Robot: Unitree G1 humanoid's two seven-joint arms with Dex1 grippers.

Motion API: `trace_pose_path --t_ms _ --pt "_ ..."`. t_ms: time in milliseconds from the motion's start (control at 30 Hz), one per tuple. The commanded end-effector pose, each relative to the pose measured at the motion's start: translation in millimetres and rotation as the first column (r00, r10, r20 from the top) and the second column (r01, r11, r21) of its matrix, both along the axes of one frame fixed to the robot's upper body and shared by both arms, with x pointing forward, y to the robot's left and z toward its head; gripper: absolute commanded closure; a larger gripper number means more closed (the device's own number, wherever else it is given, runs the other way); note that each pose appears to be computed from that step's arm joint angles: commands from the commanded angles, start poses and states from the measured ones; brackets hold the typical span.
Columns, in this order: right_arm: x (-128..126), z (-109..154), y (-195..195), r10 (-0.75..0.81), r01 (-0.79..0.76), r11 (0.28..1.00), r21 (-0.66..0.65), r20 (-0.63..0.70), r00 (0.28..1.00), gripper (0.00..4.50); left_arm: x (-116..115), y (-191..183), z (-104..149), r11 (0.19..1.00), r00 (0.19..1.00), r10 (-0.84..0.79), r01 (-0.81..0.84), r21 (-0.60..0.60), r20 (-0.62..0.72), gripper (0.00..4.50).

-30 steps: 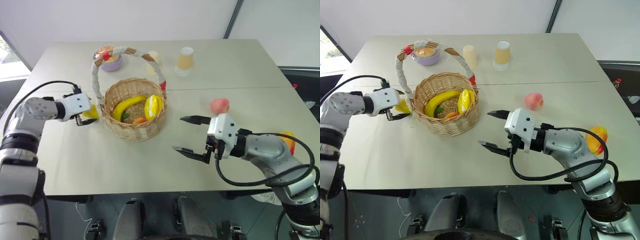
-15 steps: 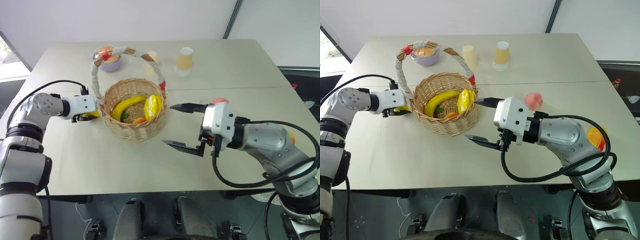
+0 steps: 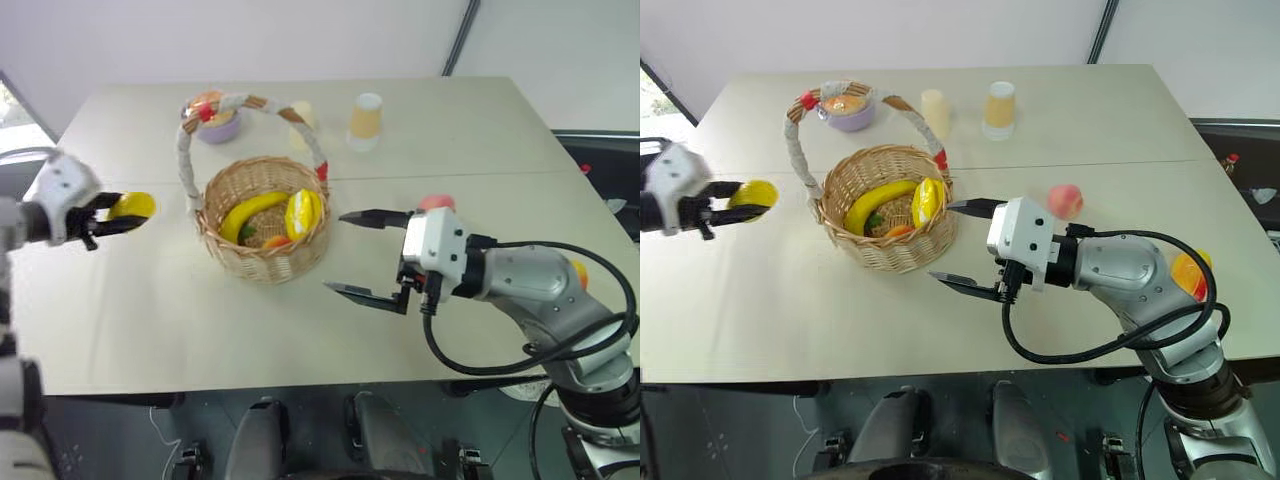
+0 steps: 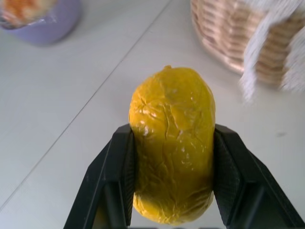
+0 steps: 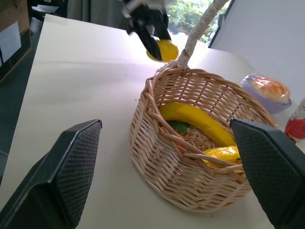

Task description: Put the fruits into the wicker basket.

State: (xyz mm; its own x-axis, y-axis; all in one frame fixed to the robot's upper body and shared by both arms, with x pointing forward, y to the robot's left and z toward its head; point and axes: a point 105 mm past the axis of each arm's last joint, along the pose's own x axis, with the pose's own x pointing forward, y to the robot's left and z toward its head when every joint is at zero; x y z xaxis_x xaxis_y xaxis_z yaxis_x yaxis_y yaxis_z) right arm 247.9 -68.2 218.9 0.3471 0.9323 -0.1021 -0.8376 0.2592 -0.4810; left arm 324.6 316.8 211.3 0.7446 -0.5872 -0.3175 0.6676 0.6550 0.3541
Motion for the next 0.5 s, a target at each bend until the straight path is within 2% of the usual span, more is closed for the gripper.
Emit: trace_pose_path --t_ms 33,100,167,300,467,500 --pt "3.1 11.1 -5.3 -0.002 0.002 1.0 0.006 0.049 0.999 0.0 -30.4 -55.4 41.8 0.972 0.986 -0.141 0.155 -0.177 0.092 2.87" --pt "8.5 13.7 -8.6 -0.01 0.01 1.0 0.005 0.052 0.999 0.0 -45.7 -93.4 44.0 0.945 0.968 -0.229 0.247 -0.215 0.102 2.87" --pt "12.8 15.0 -10.6 -0.015 0.015 1.0 0.001 0.054 0.998 0.0 -48.8 -119.6 45.1 0.933 0.956 -0.263 0.286 -0.22 0.129 2.87" --pt "22.5 15.7 -16.2 -0.042 0.043 0.999 -0.018 0.062 0.997 0.0 -21.6 -172.0 41.4 0.94 0.954 -0.204 0.253 -0.229 0.219 2.87" --pt "27.6 17.7 -24.2 -0.102 0.103 0.995 -0.015 0.071 0.992 0.0 -0.5 -186.0 21.2 0.959 0.966 -0.143 0.19 -0.212 0.217 2.87" --pt "29.0 17.0 -27.5 -0.123 0.124 0.992 -0.016 0.071 0.99 0.0 3.8 -185.7 20.1 0.959 0.967 -0.125 0.175 -0.222 0.221 2.37"
